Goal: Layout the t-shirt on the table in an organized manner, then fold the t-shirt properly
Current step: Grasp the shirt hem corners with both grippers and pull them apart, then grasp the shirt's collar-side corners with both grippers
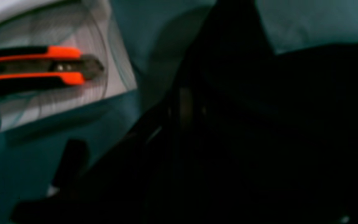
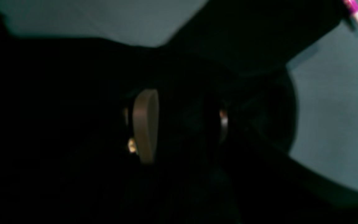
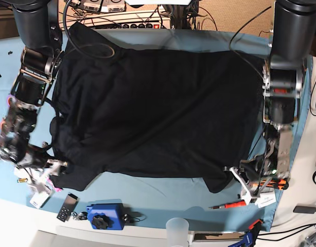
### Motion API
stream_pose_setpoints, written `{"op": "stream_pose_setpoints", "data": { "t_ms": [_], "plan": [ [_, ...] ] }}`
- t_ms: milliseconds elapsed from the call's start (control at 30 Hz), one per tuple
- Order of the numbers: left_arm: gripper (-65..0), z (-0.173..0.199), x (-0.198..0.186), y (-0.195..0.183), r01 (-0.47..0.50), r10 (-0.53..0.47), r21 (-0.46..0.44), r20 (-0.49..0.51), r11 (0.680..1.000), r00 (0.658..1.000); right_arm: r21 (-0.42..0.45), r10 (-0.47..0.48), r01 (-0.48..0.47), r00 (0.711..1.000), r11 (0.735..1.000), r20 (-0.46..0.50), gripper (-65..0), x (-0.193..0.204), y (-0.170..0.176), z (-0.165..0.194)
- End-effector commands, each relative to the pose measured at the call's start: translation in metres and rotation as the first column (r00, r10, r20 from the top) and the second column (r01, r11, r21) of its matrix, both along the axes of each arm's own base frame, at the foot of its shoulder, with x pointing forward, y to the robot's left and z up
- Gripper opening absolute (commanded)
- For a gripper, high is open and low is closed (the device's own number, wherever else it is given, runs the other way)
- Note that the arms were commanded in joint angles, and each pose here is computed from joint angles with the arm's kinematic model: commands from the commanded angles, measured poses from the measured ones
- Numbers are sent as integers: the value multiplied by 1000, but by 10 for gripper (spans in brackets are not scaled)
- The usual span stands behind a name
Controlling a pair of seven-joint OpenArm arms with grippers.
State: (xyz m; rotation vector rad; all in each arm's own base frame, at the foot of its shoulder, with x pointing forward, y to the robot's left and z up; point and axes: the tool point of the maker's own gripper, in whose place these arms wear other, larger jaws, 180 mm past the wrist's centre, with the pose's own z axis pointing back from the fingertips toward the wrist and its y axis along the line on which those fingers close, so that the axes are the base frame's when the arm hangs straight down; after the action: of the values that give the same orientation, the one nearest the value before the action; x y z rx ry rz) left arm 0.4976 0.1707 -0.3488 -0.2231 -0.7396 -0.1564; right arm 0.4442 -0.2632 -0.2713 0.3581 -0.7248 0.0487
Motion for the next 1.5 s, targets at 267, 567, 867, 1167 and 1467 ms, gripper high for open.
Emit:
{"op": "stream_pose_setpoints", "data": {
  "t_ms": [267, 567, 867, 1167, 1467],
  "plan": [
    [-650, 53, -47, 11, -14, 23, -139, 63, 990, 998, 312, -113, 24, 956, 950, 270, -408, -13, -34, 57],
    [-650, 30, -107, 32, -40, 38, -47, -37, 998, 999, 231, -113, 48, 954, 972, 278, -408, -73, -44, 32],
    [-650, 14, -181, 77, -49, 68, 187, -97, 981, 993, -190, 110, -66, 967, 980, 228, -408, -163, -15, 27],
    [-650, 41, -246, 154, -229, 253, 294, -47, 928, 966, -259, 102, -109, 994, 960, -40, -408, -243, -10, -34],
    [-650, 56, -281, 187, -323, 335, 211, -21, 922, 942, -222, 24, -94, 954, 970, -298, -408, -330, 6, -96]
  ]
}}
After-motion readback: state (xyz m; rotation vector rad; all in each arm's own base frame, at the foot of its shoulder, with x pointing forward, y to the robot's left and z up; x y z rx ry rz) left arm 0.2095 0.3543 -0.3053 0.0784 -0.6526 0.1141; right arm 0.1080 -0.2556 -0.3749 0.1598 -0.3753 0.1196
